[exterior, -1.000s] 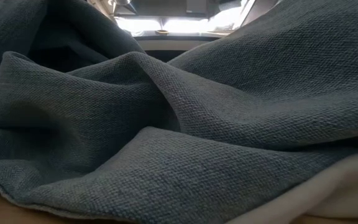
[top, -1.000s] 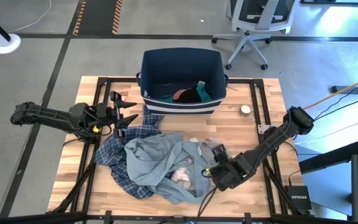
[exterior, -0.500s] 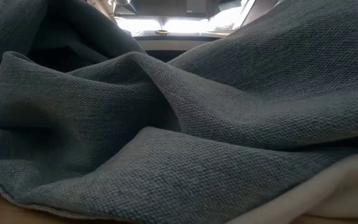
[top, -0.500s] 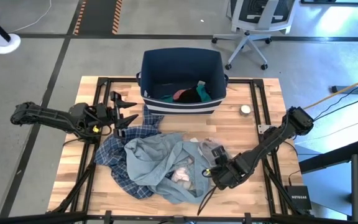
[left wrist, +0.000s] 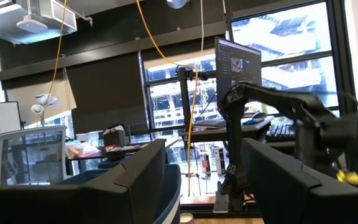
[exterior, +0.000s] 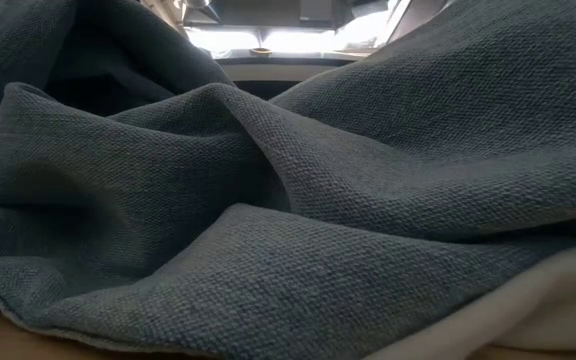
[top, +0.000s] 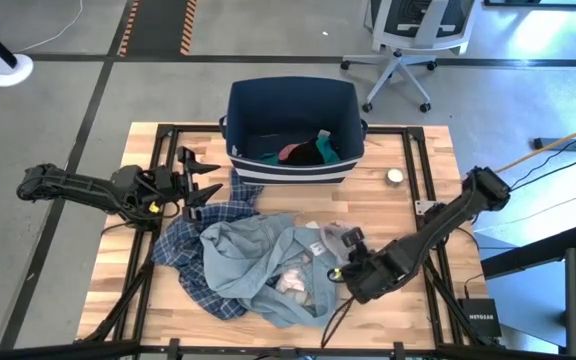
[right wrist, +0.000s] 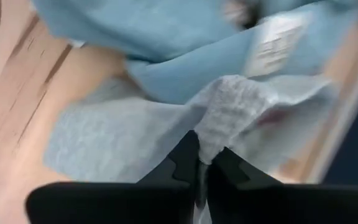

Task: Sort clothes
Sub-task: Put the gray shorts into the blue laundry bin

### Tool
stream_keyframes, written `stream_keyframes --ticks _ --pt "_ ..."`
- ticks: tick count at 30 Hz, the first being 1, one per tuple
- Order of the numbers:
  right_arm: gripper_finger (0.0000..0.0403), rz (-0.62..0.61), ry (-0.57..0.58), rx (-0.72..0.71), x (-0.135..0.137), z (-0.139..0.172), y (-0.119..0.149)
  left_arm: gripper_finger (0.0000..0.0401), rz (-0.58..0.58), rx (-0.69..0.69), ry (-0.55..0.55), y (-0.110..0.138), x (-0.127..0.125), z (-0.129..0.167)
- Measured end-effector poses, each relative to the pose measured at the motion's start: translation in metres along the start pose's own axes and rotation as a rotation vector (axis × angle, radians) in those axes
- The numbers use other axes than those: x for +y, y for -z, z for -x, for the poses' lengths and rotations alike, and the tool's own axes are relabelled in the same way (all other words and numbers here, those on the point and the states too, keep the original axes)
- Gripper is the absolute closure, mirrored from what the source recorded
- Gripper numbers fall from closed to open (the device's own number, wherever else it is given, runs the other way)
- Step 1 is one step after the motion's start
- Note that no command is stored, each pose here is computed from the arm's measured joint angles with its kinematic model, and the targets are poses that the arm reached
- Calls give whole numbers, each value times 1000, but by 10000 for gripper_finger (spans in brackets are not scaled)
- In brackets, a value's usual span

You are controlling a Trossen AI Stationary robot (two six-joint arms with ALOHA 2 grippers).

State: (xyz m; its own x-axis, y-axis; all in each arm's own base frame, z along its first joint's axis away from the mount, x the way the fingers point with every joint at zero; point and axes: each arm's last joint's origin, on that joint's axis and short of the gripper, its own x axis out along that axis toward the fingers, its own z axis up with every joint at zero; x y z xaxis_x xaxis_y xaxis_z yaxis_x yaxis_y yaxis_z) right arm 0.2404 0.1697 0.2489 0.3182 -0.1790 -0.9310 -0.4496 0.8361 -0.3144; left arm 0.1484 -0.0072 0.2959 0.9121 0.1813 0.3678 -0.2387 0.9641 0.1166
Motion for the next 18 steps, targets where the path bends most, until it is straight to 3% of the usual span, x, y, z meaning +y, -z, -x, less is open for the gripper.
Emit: stream_keyframes --ticks 4,10,18 --pt "394 -11 80 -60 -14 32 4 193 3 0 0 0 0 0" --pt "376 -39 173 -160 -39 71 11 193 3 0 0 0 0 0" --pt "393 -33 312 -254 -79 109 17 193 3 -1 -1 0 0 0"
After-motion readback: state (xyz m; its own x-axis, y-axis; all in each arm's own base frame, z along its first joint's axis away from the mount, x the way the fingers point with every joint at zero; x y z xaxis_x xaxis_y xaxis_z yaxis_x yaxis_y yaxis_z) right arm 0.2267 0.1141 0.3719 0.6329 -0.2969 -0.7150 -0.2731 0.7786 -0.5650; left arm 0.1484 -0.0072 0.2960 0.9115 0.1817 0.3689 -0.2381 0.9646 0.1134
